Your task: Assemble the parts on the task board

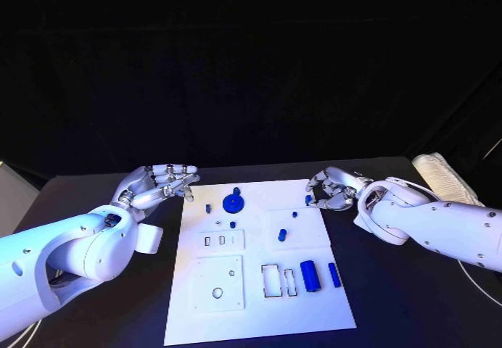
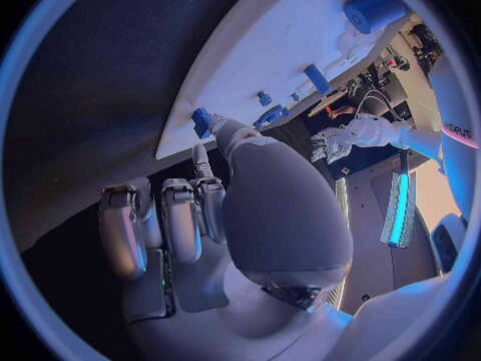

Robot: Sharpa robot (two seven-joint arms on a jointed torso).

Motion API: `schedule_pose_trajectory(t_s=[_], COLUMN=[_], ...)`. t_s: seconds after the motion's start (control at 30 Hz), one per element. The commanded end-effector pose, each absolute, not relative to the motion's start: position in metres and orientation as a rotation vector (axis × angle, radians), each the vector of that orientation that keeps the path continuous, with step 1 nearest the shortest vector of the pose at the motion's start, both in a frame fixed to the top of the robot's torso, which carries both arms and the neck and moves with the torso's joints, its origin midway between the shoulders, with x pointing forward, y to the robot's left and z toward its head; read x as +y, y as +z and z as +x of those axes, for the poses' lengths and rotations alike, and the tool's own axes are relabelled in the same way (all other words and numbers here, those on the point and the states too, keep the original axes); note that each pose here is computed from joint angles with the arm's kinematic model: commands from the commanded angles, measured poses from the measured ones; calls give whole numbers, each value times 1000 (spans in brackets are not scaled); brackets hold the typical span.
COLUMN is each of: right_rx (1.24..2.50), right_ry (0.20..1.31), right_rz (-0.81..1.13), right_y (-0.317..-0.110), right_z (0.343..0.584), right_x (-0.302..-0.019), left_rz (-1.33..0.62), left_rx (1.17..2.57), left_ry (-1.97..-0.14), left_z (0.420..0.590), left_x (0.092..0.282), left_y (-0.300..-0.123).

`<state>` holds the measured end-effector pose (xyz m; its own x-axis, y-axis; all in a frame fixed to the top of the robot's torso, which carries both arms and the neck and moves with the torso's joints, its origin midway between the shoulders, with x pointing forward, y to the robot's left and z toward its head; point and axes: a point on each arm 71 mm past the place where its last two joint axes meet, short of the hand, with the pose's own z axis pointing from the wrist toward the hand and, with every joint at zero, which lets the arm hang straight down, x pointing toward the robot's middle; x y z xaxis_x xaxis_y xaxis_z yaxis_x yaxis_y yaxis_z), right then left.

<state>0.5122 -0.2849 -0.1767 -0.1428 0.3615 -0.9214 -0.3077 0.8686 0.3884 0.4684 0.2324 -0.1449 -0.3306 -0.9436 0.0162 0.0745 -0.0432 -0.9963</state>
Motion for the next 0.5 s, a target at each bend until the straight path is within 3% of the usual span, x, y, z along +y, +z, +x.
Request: schedule_pose_trajectory(t_s=[0.03,0.5], right_rx=[1620,1639], right_ry=[567,561], right_rz=[30,25], right_y=[-178,-182], right_z=[513,514], right_x=[-284,-280], left_rz=[-978,-979], left_rx=[1380,1381], left_ry=[-1533,-1531], left_z=[468,468], left_x=[230,231], left_y=[-144,-144])
